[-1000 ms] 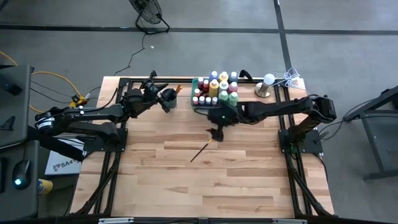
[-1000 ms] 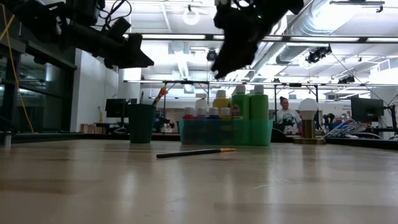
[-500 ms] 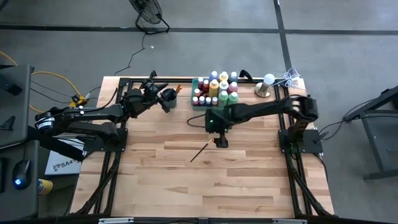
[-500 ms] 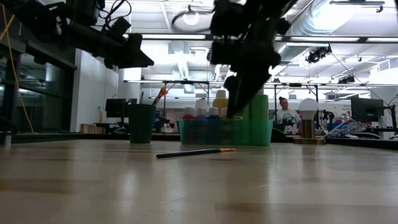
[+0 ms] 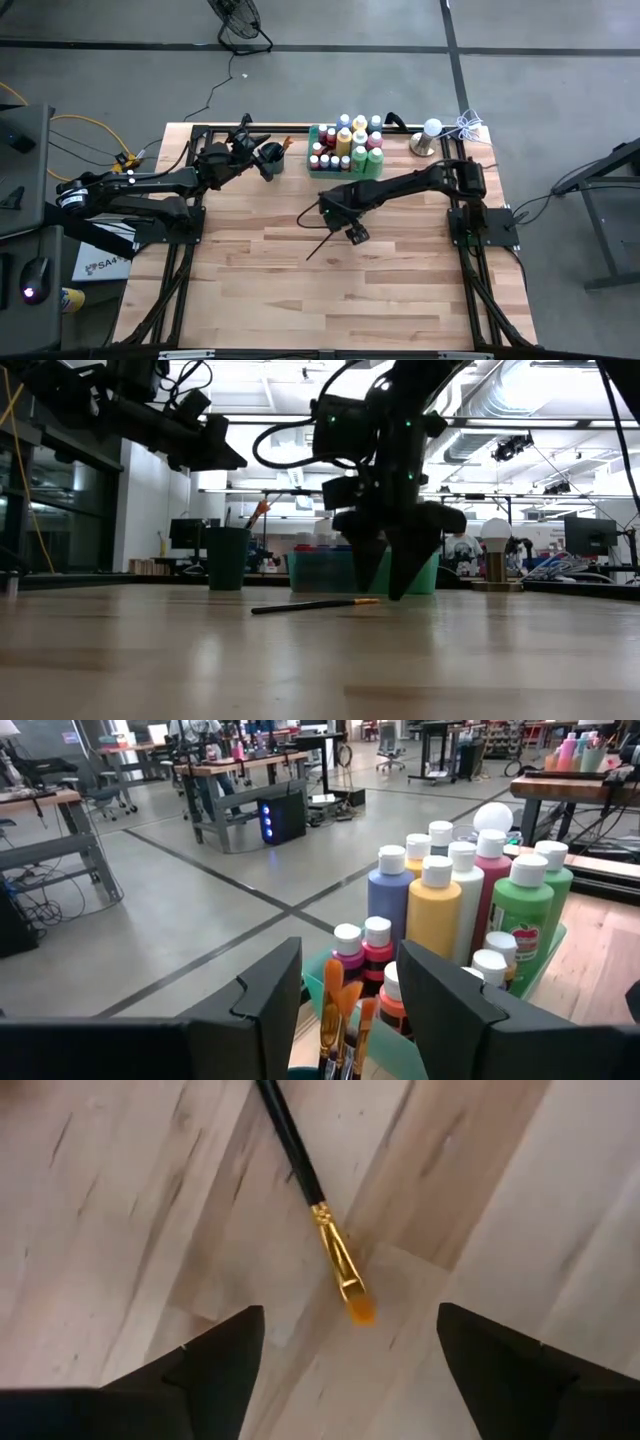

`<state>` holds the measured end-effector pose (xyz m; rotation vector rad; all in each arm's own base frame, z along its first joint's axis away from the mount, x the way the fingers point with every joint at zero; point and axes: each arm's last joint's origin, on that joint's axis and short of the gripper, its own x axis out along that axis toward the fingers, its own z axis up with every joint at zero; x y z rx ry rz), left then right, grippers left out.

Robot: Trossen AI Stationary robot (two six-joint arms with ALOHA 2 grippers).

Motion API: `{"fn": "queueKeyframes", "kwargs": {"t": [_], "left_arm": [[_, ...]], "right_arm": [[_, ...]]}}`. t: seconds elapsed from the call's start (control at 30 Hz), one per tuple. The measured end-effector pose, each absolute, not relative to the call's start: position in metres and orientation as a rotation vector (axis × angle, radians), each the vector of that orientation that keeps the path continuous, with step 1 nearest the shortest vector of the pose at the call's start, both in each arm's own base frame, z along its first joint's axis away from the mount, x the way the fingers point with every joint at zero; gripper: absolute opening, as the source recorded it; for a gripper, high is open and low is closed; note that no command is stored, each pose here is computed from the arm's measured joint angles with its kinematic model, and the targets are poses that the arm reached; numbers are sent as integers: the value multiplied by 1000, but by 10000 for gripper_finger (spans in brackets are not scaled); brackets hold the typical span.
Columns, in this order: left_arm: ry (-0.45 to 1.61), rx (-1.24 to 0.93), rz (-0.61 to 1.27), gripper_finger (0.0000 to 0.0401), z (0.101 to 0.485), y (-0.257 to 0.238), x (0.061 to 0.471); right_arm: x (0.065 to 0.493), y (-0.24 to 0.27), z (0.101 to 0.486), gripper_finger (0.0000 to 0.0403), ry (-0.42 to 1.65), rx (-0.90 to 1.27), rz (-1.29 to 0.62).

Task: Pick & Place Paint Supplies
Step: Put the gold black paint brush into the blue cup

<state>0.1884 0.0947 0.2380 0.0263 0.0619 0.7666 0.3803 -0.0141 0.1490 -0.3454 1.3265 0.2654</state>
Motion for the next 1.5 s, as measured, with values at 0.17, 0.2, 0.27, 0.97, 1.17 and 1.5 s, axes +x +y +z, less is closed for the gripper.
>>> {"fn": "queueKeyframes", "kwargs": {"t": [0.17, 0.2, 0.27, 0.97, 1.17, 1.5], "left_arm": [[63, 26, 767, 163, 238, 95, 188], [64, 26, 767, 163, 238, 95, 188], [65, 26, 767, 163, 238, 95, 188], [89, 43, 766, 163, 236, 95, 188], [92, 43, 766, 163, 236, 95, 188], [99, 43, 765, 163, 235, 95, 188]], "right_arm": [[382, -15, 145, 268, 1321, -375, 301], [382, -15, 145, 263, 1311, -379, 318], [384, -14, 145, 251, 1294, -382, 331], [384, -10, 124, 48, 1372, -358, 364], [384, -2, 123, 8, 1383, -406, 347], [383, 16, 136, 2, 1383, -720, 171]]}}
